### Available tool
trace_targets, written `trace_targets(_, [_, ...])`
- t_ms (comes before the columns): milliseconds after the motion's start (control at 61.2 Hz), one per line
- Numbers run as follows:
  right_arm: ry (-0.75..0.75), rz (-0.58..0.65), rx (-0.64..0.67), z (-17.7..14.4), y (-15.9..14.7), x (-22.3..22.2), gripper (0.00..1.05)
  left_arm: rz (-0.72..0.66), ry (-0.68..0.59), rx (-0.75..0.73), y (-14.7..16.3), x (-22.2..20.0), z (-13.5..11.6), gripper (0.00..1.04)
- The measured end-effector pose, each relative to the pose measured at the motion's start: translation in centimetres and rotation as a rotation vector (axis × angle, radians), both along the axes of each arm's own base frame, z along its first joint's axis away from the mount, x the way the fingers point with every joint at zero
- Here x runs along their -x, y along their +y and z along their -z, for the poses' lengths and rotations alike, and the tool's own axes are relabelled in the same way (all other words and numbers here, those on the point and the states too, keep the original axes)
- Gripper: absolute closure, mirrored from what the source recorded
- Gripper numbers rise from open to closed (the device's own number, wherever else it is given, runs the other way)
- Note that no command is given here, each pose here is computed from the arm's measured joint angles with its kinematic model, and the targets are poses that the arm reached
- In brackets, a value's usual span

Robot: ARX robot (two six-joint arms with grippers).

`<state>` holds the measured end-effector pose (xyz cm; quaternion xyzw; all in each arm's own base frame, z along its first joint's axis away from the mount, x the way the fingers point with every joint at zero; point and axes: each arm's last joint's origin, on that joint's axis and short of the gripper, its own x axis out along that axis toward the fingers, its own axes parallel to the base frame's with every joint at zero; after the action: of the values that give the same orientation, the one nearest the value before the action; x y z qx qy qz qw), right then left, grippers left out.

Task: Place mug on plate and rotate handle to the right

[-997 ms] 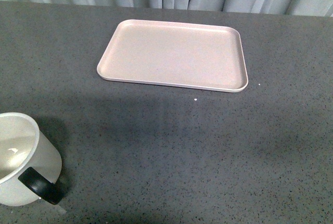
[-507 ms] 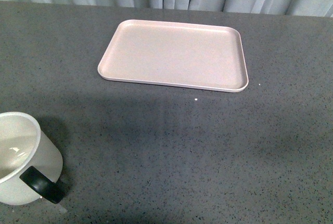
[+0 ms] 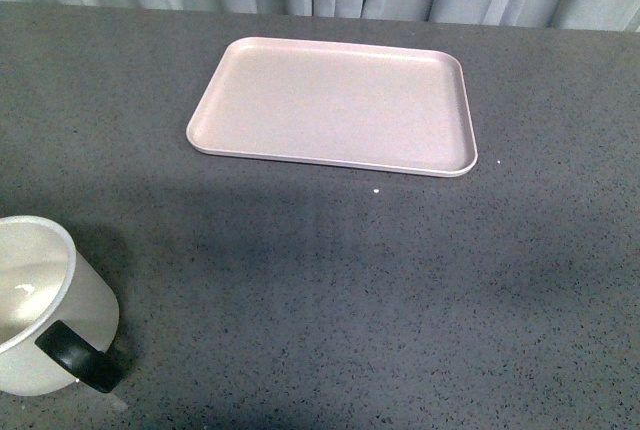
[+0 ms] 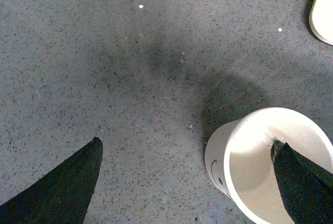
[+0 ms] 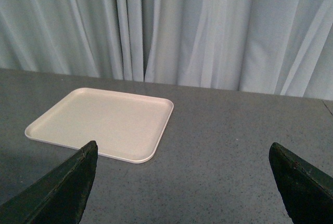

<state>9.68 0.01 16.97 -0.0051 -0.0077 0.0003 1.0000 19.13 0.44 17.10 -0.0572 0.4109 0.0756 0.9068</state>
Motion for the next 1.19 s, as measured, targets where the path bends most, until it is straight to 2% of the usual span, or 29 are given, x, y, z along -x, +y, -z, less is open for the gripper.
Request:
trace_targets(915, [0.0, 0.0, 0.0, 0.0, 0.0, 0.0, 0.09, 0.088, 0.159, -0.021, -1.9, -3.2, 4.7, 0.1])
trace_targets(1193, [0.0, 0.0, 0.0, 0.0, 0.0, 0.0, 0.09, 0.117, 0.191, -0.023, -2.7, -3.2, 5.4, 0.52])
